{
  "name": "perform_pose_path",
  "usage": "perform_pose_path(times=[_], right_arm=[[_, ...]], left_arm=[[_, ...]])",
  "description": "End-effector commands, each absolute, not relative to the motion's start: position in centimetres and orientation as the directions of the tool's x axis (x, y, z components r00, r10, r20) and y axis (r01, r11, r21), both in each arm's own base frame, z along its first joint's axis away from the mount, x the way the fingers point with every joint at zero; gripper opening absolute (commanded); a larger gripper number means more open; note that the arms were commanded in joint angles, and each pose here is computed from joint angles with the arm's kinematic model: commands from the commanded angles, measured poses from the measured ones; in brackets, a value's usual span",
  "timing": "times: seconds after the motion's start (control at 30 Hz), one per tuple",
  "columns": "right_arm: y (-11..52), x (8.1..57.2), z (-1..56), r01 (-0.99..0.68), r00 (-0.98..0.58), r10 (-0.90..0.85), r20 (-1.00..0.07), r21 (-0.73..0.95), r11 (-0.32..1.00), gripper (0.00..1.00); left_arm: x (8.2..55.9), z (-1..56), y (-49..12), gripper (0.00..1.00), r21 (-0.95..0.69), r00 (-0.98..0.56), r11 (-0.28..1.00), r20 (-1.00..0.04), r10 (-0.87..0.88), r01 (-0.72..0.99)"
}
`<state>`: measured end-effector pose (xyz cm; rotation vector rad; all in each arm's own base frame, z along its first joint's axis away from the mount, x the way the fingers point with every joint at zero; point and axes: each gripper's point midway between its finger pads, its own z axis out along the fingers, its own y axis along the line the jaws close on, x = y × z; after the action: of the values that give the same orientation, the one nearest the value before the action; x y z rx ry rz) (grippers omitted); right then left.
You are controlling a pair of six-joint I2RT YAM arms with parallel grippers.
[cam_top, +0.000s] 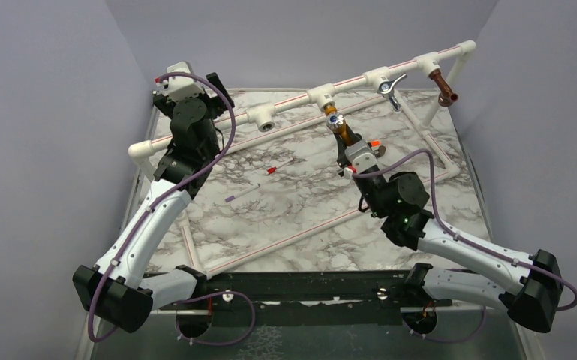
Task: Install the water faucets
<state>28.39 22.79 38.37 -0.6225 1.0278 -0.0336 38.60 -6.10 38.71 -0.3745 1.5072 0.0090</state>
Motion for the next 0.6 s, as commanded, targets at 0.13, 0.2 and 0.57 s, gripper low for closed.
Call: perform_pose_path(times=[0.13, 0.2, 0.57], right_arm=[[23.8, 29.1, 38.2, -0.355, 0.499, -0.215, -0.839, -0.425, 0.833, 0.01], [23.8, 29.2, 38.2, -0.356, 0.495, -0.203, -0.845, -0.410, 0.839, 0.01], [22.3, 30.2, 38.4, -0.321, 0.421, -0.060, -0.905, -0.210, 0.924, 0.01]], left_arm=[[36.3, 25.1, -6.8, 0.99, 0.075, -0.380, 0.978, -0.925, -0.004, -0.195], [36.3, 25.1, -7.0, 0.99, 0.072, -0.382, 0.980, -0.924, -0.004, -0.183], [36.3, 25.0, -7.4, 0.99, 0.075, -0.387, 0.986, -0.922, 0.012, -0.147]])
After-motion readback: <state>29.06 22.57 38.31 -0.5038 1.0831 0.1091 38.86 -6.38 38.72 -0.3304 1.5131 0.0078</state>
